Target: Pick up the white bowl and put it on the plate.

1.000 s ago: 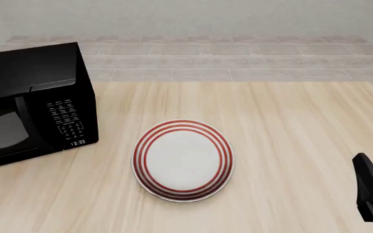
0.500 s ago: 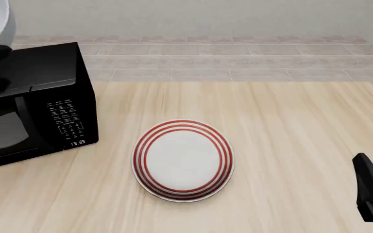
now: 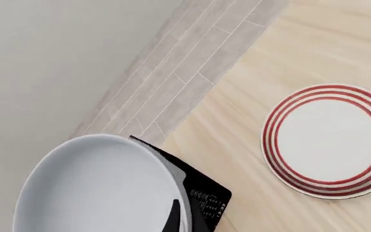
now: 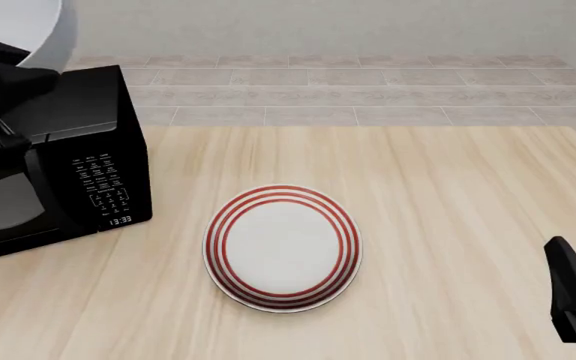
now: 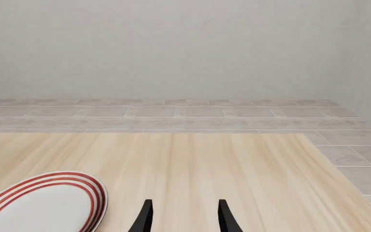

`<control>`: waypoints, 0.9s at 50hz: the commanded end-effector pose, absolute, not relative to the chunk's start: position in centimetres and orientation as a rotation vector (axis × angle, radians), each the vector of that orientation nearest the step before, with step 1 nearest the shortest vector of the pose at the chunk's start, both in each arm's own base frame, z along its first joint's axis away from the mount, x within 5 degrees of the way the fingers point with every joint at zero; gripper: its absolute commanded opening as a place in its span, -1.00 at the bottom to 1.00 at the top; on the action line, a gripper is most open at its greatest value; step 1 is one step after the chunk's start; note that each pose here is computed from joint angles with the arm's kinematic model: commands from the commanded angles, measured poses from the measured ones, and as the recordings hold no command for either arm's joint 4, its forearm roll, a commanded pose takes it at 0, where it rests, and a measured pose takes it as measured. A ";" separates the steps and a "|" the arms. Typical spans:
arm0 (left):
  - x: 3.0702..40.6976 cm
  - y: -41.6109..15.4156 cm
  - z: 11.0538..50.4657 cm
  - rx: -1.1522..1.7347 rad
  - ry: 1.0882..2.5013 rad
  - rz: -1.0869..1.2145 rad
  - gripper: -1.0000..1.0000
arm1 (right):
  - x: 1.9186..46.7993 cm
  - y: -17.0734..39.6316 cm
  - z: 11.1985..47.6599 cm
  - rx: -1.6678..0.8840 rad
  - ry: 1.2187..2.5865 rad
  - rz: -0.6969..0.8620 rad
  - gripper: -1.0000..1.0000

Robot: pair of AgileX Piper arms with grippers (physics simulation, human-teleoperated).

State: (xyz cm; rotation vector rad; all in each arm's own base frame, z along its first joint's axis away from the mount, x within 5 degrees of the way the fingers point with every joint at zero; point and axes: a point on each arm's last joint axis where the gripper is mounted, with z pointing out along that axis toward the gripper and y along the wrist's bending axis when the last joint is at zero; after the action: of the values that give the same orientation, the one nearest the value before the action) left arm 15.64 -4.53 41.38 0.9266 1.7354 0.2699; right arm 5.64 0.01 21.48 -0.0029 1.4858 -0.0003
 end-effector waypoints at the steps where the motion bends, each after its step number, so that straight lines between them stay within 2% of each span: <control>1: 14.2 -5.9 41.6 1.008 1.665 0.202 -1.00 | 5.6 0.0 21.5 -0.003 1.486 0.000 1.00; 20: 12.0 -6.6 41.2 1.099 1.596 0.129 -1.00 | 5.6 0.0 21.5 -0.003 1.486 -0.001 1.00; 43: 11.8 -8.5 37.8 1.197 1.567 0.040 -1.00 | 5.6 0.0 21.5 -0.003 1.486 0.000 1.00; 45: 11.9 -8.8 38.5 1.191 1.569 0.014 -1.00 | 5.6 0.0 21.4 -0.004 1.486 0.002 1.00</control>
State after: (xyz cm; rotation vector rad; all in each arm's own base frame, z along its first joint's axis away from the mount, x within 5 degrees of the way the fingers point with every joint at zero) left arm 12.00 -8.04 38.72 1.1661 1.5917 0.0519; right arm 5.64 0.01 21.47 -0.0030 1.4858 -0.0001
